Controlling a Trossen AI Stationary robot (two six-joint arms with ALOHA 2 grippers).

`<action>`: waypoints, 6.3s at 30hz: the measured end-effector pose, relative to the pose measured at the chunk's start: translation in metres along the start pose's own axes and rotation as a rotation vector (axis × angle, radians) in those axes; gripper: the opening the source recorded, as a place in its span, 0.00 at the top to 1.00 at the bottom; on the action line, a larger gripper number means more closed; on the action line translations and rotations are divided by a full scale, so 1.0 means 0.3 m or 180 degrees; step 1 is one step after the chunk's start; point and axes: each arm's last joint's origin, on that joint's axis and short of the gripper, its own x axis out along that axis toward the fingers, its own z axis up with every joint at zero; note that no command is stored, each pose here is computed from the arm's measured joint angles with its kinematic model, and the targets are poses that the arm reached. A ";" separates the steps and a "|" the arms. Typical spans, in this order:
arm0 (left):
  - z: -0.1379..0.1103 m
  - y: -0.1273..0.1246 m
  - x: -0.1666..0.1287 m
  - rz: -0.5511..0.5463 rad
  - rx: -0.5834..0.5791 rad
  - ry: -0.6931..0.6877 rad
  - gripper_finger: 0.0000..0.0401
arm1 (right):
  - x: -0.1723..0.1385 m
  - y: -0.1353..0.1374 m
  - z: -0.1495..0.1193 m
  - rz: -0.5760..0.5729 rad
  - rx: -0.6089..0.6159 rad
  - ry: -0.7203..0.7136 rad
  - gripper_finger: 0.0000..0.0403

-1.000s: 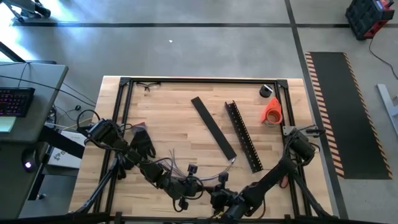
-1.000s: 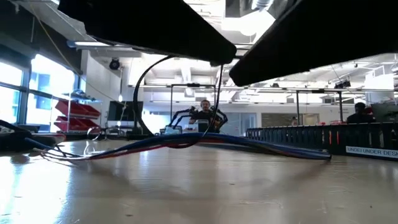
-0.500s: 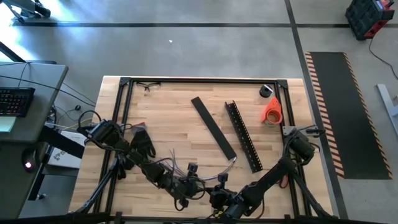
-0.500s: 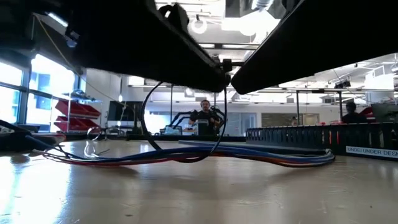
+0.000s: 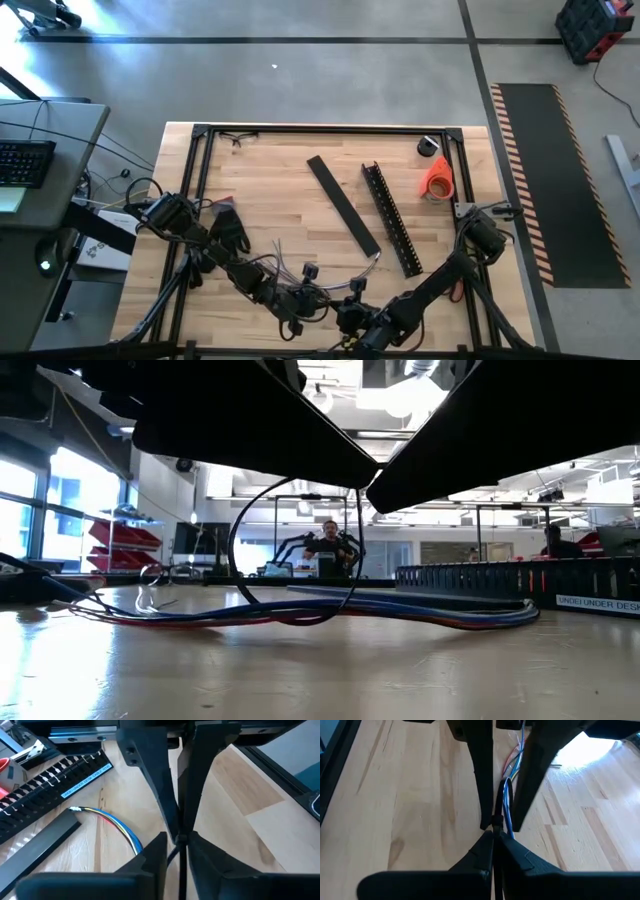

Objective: Ziptie cables
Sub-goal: Wrap the black zip tie on the cables

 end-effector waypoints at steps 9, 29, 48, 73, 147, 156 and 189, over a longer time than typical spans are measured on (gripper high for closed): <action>0.001 0.000 0.000 0.0010 -0.0016 -0.0005 0.99 | 0.000 0.000 -0.001 0.0030 0.0023 0.0022 1.00; -0.033 0.007 -0.001 0.0239 -0.0044 0.0091 1.00 | -0.112 0.048 -0.036 0.0159 0.0052 0.0085 0.98; -0.005 0.001 -0.005 -0.0053 -0.0120 -0.0147 1.00 | -0.040 -0.014 0.010 -0.0023 -0.0636 -0.0005 0.73; -0.004 0.084 -0.138 0.0417 -0.0111 0.0789 0.69 | 0.035 -0.092 0.004 0.0001 0.1332 0.0589 1.00; -0.026 0.099 0.056 0.0313 0.0255 0.0085 0.74 | -0.032 -0.278 -0.163 0.1265 0.2196 -0.0536 1.00; -0.010 0.085 0.049 0.0300 0.0186 -0.0052 0.84 | -0.031 -0.279 -0.163 0.1251 0.2201 -0.0541 1.00; -0.025 0.103 0.055 0.0212 0.0001 0.0085 0.99 | -0.193 -0.146 -0.056 0.0808 0.0007 -0.0888 0.80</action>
